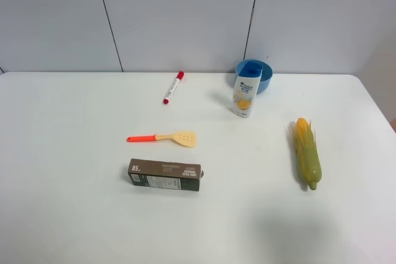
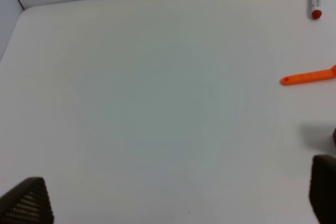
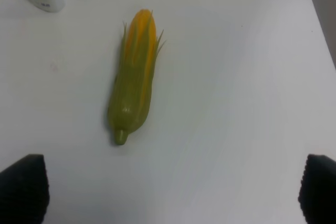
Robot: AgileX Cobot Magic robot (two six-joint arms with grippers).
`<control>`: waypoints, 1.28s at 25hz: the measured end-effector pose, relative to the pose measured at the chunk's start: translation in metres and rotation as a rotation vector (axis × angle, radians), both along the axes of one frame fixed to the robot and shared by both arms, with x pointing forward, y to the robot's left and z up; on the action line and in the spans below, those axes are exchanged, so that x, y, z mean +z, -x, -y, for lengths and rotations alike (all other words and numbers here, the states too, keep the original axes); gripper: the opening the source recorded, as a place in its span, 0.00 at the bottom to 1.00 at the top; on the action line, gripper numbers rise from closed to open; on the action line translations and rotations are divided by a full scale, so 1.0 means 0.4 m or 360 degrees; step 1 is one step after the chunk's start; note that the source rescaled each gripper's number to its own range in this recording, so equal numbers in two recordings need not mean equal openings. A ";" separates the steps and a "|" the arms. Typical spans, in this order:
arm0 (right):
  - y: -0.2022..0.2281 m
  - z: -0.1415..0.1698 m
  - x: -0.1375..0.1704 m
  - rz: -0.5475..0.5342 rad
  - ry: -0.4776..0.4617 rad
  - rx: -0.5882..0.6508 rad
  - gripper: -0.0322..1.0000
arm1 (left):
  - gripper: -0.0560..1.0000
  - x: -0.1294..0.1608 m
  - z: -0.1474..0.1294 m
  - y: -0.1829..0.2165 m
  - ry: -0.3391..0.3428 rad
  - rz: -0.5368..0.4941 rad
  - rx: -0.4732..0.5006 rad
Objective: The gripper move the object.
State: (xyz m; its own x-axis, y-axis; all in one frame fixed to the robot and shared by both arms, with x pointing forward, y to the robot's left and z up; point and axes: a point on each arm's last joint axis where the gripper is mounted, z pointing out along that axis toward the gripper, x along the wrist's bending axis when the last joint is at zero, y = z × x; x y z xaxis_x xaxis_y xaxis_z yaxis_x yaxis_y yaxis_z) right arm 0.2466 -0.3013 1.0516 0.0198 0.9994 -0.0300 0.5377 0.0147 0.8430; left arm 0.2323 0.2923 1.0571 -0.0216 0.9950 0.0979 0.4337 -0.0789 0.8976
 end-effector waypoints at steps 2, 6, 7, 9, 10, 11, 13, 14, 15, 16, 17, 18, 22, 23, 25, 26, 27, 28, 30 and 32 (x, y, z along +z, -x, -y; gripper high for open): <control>0.000 0.001 0.000 0.0000 0.0006 -0.0003 1.00 | 1.00 0.000 0.000 0.000 0.0000 0.0000 0.0000; 0.000 0.002 0.000 0.0000 -0.0009 -0.0023 1.00 | 1.00 0.000 0.000 0.000 0.0000 0.0000 0.0000; 0.001 0.003 0.000 0.0007 -0.0010 -0.0029 1.00 | 1.00 0.000 0.000 0.000 0.0000 0.0000 0.0000; 0.011 0.004 0.000 0.0045 -0.0005 -0.0035 1.00 | 1.00 0.000 0.000 0.000 0.0000 0.0000 0.0000; 0.021 0.004 0.001 0.0096 -0.0001 -0.0037 1.00 | 1.00 0.000 0.000 0.000 0.0000 0.0000 0.0000; 0.028 0.005 0.001 0.0122 0.0000 -0.0039 1.00 | 1.00 0.000 0.000 0.000 0.0000 0.0000 0.0000; 0.033 0.005 0.001 0.0146 -0.0003 -0.0047 1.00 | 1.00 0.000 0.000 0.000 0.0000 0.0000 0.0000; 0.033 0.005 0.001 0.0146 -0.0003 -0.0047 1.00 | 1.00 0.000 0.000 0.000 0.0000 0.0000 0.0000; 0.033 0.005 0.001 0.0146 -0.0004 -0.0047 1.00 | 1.00 0.000 0.000 0.000 0.0000 0.0000 0.0000; 0.033 0.006 0.001 0.0146 -0.0003 -0.0048 1.00 | 1.00 0.000 0.000 0.000 0.0000 0.0000 0.0000; 0.033 0.006 0.001 0.0146 -0.0003 -0.0048 1.00 | 1.00 0.000 0.000 0.000 0.0000 0.0000 0.0000; 0.033 0.006 0.001 0.0146 -0.0003 -0.0048 1.00 | 1.00 0.000 0.000 0.000 0.0000 0.0000 0.0000; 0.033 0.006 0.001 0.0146 -0.0003 -0.0048 1.00 | 1.00 0.000 0.000 0.000 0.0000 0.0000 0.0000; 0.033 0.006 0.001 0.0146 -0.0003 -0.0048 1.00 | 1.00 0.000 0.000 0.000 0.0000 0.0000 0.0000; 0.033 0.006 0.001 0.0146 -0.0003 -0.0048 1.00 | 1.00 0.000 0.000 0.000 0.0000 0.0000 0.0000; 0.033 0.006 0.001 0.0146 -0.0003 -0.0048 1.00 | 1.00 0.000 0.000 0.000 0.0000 0.0000 0.0000; 0.033 0.006 0.001 0.0146 -0.0002 -0.0048 1.00 | 1.00 0.000 0.000 0.000 0.0000 0.0000 0.0000; 0.033 0.006 0.001 0.0146 -0.0002 -0.0048 1.00 | 1.00 0.000 0.000 0.000 0.0000 0.0000 0.0000; 0.033 0.006 0.001 0.0146 0.0000 -0.0050 1.00 | 1.00 0.000 0.000 0.000 0.0000 0.0000 0.0000; 0.033 0.006 0.001 0.0146 0.0002 -0.0051 1.00 | 1.00 0.000 0.000 0.000 0.0000 0.0000 0.0000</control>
